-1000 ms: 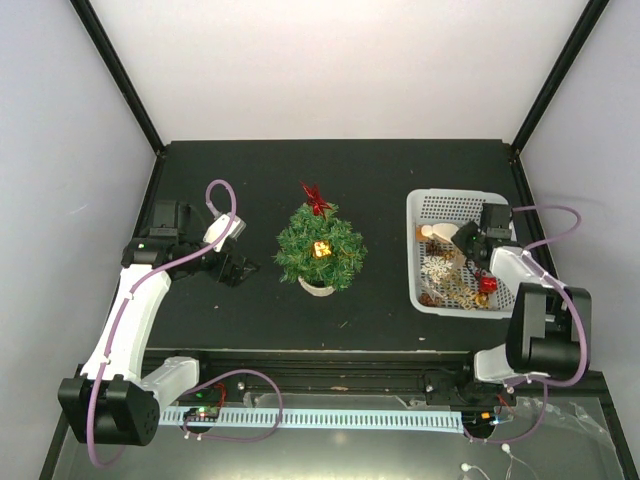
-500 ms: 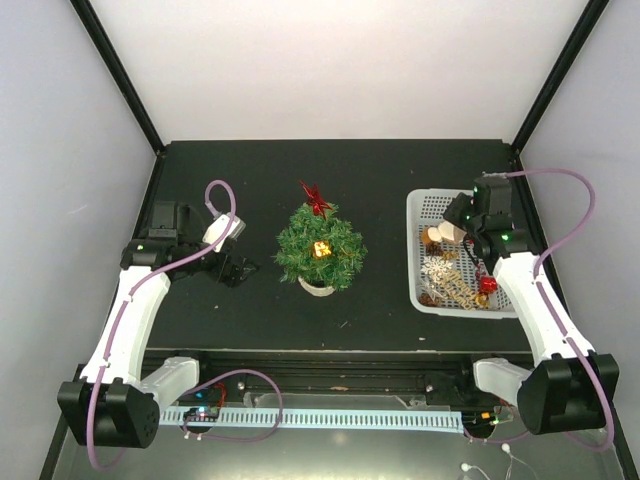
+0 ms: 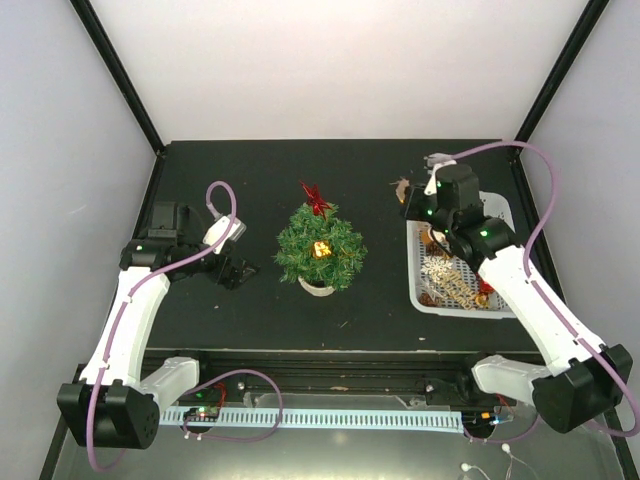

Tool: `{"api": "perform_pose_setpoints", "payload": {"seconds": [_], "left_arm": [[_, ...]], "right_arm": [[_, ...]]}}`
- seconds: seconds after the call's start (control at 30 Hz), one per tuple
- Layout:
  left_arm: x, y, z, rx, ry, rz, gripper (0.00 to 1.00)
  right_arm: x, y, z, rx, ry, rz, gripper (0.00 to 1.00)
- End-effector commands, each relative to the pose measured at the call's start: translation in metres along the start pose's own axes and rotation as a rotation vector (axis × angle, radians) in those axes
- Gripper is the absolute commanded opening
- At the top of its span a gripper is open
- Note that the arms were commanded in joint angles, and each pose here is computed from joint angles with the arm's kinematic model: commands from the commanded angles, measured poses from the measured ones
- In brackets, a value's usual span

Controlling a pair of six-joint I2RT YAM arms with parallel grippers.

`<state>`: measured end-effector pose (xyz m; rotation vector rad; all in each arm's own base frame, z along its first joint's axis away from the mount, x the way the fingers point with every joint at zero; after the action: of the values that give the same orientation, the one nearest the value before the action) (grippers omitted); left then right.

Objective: Decorate the small christmas tree

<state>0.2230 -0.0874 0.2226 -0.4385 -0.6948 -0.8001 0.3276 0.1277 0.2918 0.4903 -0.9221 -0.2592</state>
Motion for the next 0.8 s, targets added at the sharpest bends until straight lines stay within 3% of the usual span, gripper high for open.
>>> {"api": "perform_pose_setpoints", "payload": {"seconds": [0.0,0.27,0.77], "left_arm": [[0.012,-0.003,0.008,-0.008,-0.021,-0.045,0.99],[0.012,-0.003,0.006,-0.016,-0.024,-0.033,0.99],[0.024,-0.003,-0.025,-0.038,0.084,-0.067,0.99]], "right_arm": [[-0.003,0.043,0.015,0.096,0.023,0.116,0.01],[-0.015,0.07,0.046,0.186,0.024,0.161,0.01],[-0.027,0.082,0.024,0.214,0.069,0.102,0.01]]}}
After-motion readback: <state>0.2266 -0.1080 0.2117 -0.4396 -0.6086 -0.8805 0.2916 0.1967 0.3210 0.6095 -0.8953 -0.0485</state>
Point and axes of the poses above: each gripper's point midway between its finger pads, its own z axis back along the fingers, its own y axis along the line the jaws close on, x = y × z, the point moved 3 cm from there along z, back along the fingers, and after that the axes turned 11 degrees about -z, right-handed, at the moved point
